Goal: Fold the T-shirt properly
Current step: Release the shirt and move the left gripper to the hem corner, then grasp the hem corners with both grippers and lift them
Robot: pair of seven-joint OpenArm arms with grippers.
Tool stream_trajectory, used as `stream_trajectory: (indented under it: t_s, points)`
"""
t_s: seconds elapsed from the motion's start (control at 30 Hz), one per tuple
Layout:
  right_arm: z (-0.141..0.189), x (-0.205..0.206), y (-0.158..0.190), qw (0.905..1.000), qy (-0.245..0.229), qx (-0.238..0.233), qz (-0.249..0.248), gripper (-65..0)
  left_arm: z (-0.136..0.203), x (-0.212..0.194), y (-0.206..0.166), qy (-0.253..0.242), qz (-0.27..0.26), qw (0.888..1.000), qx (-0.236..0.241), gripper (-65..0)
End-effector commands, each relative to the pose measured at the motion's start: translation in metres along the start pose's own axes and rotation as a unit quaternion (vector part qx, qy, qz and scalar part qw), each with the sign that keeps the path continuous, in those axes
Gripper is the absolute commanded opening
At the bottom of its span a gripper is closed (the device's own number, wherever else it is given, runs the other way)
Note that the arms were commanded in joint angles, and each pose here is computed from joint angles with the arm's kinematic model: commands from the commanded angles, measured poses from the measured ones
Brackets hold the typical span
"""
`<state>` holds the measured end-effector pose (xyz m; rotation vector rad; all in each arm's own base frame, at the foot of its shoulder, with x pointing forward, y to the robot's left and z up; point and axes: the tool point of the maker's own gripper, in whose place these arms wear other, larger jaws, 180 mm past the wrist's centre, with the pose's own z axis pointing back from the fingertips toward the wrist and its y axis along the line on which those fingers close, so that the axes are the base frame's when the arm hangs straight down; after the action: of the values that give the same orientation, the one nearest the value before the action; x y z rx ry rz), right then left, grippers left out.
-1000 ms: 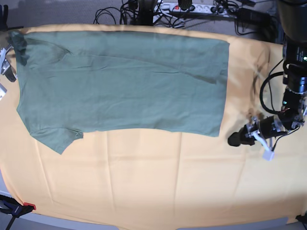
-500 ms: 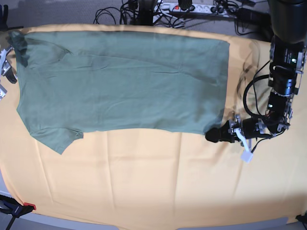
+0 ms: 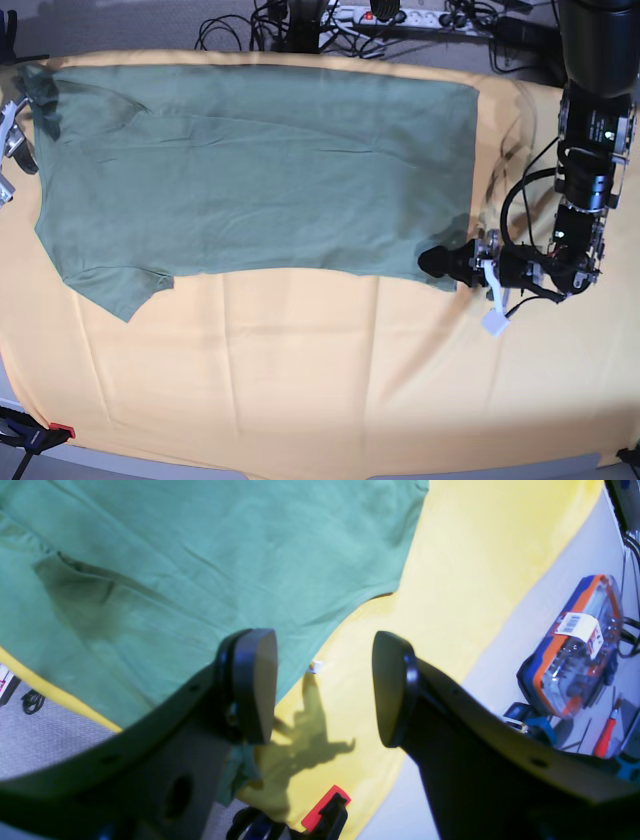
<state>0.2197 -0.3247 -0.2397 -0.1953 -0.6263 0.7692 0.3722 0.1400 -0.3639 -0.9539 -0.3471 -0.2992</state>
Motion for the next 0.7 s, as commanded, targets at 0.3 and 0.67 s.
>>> stream_trajectory:
  t_s: [0.3, 0.67]
  points:
    - [0.008, 0.027, -0.026, 0.9972, -0.052, -0.051, -0.018, -32.2, 0.010, 0.045, -0.015, -0.042, -0.027, 0.999, -0.002, -65.0]
    - [-0.021, 0.020, -0.074, 0.9735, -0.142, -0.079, -0.161, -27.3, 0.014, 0.058, -0.020, -0.049, -0.038, 0.998, -0.002, -65.0]
